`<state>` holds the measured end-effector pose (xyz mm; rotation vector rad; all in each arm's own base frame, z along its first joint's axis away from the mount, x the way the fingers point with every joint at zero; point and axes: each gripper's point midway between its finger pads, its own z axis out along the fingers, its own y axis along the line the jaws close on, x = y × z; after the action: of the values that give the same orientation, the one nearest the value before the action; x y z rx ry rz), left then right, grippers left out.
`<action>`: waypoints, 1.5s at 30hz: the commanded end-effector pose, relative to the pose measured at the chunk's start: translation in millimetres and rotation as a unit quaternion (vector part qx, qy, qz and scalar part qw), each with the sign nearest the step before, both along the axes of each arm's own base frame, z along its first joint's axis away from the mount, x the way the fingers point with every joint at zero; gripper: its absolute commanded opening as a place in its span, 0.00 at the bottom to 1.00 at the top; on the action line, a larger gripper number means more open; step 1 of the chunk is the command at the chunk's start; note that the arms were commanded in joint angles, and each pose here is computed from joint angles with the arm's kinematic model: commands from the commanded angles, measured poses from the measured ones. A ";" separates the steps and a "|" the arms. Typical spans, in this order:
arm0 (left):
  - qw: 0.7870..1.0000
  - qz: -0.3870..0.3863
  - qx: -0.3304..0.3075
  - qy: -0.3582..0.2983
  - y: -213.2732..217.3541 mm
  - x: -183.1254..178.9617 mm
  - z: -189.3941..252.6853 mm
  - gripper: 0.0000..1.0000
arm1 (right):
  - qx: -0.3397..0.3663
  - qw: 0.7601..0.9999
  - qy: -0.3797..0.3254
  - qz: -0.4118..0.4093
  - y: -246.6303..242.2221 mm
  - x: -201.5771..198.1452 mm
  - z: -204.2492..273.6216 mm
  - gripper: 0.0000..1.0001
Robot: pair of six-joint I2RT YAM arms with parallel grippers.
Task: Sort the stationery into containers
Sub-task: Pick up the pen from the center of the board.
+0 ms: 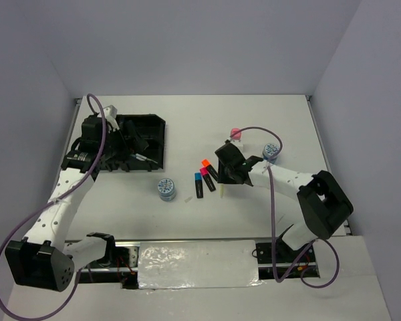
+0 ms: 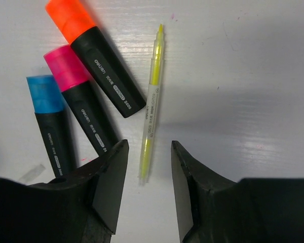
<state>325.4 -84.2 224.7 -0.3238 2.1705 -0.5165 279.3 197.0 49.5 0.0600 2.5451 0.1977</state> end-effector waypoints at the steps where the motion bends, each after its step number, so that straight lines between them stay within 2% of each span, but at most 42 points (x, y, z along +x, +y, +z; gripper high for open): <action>1: 0.998 -0.061 0.023 -0.021 -8.0 -10.3 10.5 0.99 | 0.017 1.000 -0.015 -0.004 9.6 15.6 4.3 0.44; 13: 0.995 -0.097 0.016 -0.024 -20.7 -13.3 9.4 0.99 | -0.020 1.000 0.022 -0.010 2.7 19.7 -30.0 0.30; 18: 0.991 -0.122 0.056 -0.027 -39.5 -18.8 14.6 0.99 | -0.020 0.999 0.029 -0.020 -8.0 26.1 -36.2 0.30; 21: 0.989 -0.125 0.067 -0.028 -44.0 -21.1 16.4 0.99 | -0.031 0.999 0.037 -0.013 -8.9 29.0 -39.2 0.27; 24: 0.987 -0.138 0.077 -0.031 -53.2 -25.3 20.6 0.99 | -0.032 0.998 0.045 -0.003 -7.0 28.0 -43.4 0.17; 25: 0.985 -0.153 0.080 -0.031 -62.5 -27.8 22.2 0.99 | -0.032 0.998 0.047 0.000 -6.7 26.6 -44.0 0.07; 26: 0.982 -0.164 0.084 -0.032 -68.2 -30.3 22.8 0.99 | -0.032 0.998 0.048 0.000 -7.8 25.2 -44.3 0.03; 28: 0.976 -0.193 0.100 -0.025 -89.0 -39.2 20.7 0.99 | -0.035 0.998 0.050 0.001 -10.1 21.3 -42.6 0.00; 30: 0.970 -0.216 0.112 -0.024 -104.9 -46.6 17.8 0.99 | -0.024 0.999 0.032 -0.002 -12.3 19.3 -24.5 0.00; 32: 0.956 -0.269 0.118 -0.013 -135.5 -64.9 6.9 0.99 | -0.016 1.000 0.018 -0.007 -19.7 10.7 -7.3 0.00; 33: 0.950 -0.285 0.123 -0.008 -143.6 -70.5 1.5 0.99 | 0.008 1.000 -0.023 -0.013 -21.9 11.4 26.3 0.00; 35: 0.936 -0.326 0.135 0.008 -165.9 -84.6 -16.6 0.96 | 0.012 0.998 -0.051 -0.025 -36.2 0.2 49.3 0.00; 36: 0.931 -0.337 0.140 0.012 -172.4 -86.7 -24.3 0.95 | 0.039 0.994 -0.095 -0.030 -41.0 -3.3 81.0 0.00; 39: 0.921 -0.356 0.152 0.035 -188.5 -88.8 -57.3 0.82 | 0.049 0.991 -0.122 -0.029 -55.2 -19.7 104.7 0.00; 40: 0.920 -0.347 0.175 0.048 -186.5 -84.1 -75.0 0.72 | 0.055 0.989 -0.136 -0.027 -61.6 -28.9 118.3 0.00; 42: 0.917 -0.354 0.179 0.047 -193.4 -79.9 -87.1 0.63 | 0.064 0.986 -0.150 -0.021 -65.7 -36.4 130.1 0.00; 45: 0.905 -0.367 0.201 0.074 -198.7 -76.0 -123.4 0.62 | 0.084 0.982 -0.167 0.001 -68.0 -51.5 148.2 0.00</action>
<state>236.6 -274.3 116.1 0.6910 2.4776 -0.4663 245.0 140.4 208.5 0.1296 2.1224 0.4387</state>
